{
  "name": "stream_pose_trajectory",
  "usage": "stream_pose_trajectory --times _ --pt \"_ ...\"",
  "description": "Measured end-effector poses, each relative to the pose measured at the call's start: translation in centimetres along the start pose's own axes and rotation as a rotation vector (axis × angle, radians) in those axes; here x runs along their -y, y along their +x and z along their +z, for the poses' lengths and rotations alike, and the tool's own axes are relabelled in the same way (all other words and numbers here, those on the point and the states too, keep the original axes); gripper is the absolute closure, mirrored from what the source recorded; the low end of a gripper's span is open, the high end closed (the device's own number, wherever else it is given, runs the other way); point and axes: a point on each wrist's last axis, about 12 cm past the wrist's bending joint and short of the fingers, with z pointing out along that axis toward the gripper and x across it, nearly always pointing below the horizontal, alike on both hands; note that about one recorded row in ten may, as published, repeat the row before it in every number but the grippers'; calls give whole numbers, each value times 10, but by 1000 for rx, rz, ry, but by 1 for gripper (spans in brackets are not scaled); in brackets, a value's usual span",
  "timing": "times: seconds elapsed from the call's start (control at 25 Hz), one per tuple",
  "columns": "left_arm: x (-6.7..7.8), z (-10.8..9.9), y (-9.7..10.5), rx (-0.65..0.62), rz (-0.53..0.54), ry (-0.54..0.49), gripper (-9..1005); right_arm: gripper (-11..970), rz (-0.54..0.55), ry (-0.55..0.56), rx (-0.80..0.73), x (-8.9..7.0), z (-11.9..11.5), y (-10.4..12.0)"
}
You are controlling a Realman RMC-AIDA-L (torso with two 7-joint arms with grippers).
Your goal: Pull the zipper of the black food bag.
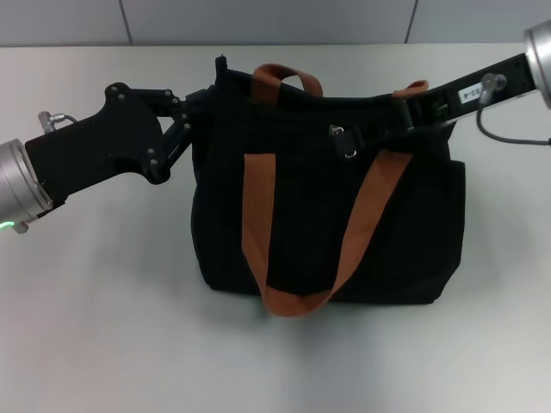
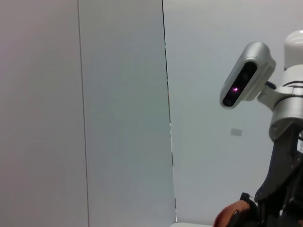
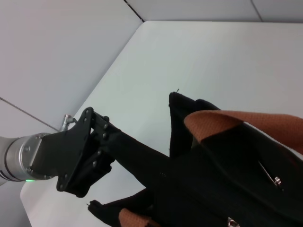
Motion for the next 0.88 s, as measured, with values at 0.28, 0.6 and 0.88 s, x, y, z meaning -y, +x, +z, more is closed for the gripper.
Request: stream_pose_trajectory --times 0.28,0.6,0.88 --pt "0 0 0 4 0 4 972 649 17 -1 11 3 7 -1" --pt "1 0 -1 5 0 5 972 724 14 3 32 5 12 -3" --pt "1 0 -1 6 0 6 972 880 2 32 45 4 6 -3"
